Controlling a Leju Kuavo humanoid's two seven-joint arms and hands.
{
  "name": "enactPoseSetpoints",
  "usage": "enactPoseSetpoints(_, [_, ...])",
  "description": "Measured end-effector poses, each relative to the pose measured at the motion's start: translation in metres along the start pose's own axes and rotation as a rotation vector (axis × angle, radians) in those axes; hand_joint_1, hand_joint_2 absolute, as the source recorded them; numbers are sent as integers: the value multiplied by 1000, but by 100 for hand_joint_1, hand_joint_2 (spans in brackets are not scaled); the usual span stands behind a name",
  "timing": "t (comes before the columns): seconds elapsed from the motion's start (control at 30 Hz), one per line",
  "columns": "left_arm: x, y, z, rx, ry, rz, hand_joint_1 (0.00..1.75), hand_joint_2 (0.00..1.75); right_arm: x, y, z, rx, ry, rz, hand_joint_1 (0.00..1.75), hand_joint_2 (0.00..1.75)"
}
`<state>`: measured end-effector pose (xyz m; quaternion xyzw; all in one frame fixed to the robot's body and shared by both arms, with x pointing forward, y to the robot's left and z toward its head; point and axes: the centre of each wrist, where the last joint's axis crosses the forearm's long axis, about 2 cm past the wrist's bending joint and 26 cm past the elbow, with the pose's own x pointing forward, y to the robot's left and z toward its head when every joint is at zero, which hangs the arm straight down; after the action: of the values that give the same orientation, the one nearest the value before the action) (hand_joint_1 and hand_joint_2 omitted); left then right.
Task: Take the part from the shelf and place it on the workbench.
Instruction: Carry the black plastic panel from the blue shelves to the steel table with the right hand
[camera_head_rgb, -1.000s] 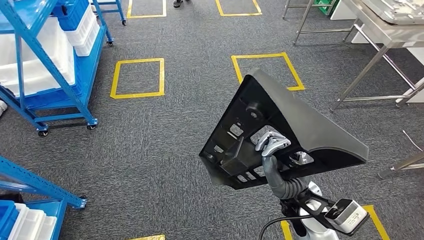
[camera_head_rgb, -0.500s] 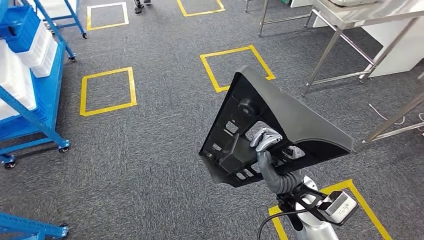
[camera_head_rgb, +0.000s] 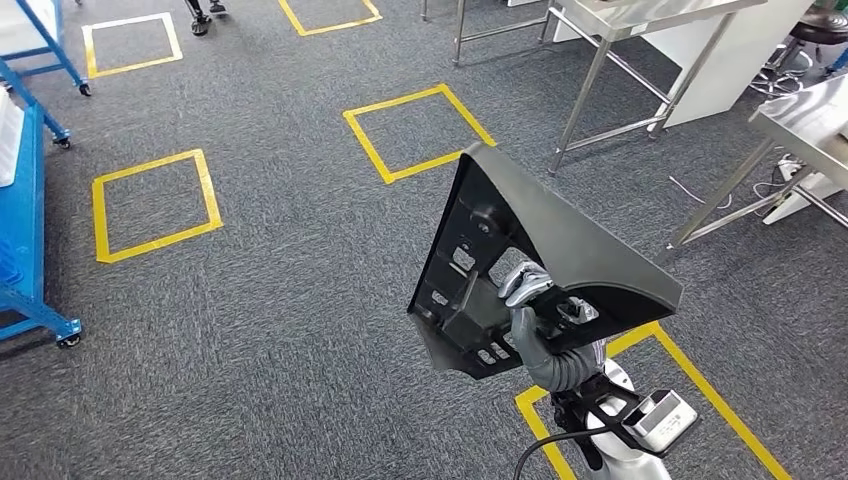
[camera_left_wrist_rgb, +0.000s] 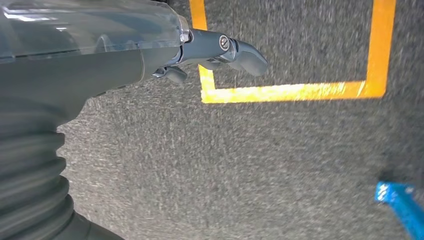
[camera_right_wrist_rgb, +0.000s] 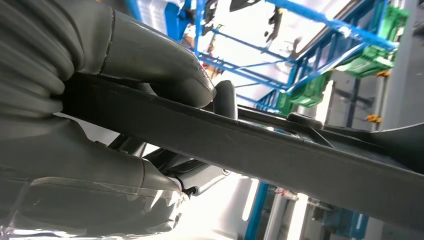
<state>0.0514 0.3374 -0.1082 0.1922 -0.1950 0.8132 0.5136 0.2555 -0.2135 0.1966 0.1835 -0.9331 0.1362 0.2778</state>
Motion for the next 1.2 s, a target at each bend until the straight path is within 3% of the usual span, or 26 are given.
enactPoseSetpoints(1.2, [5, -5, -3, -23, -39, 14, 0, 175, 8, 0, 5, -17, -2, 57, 175, 175])
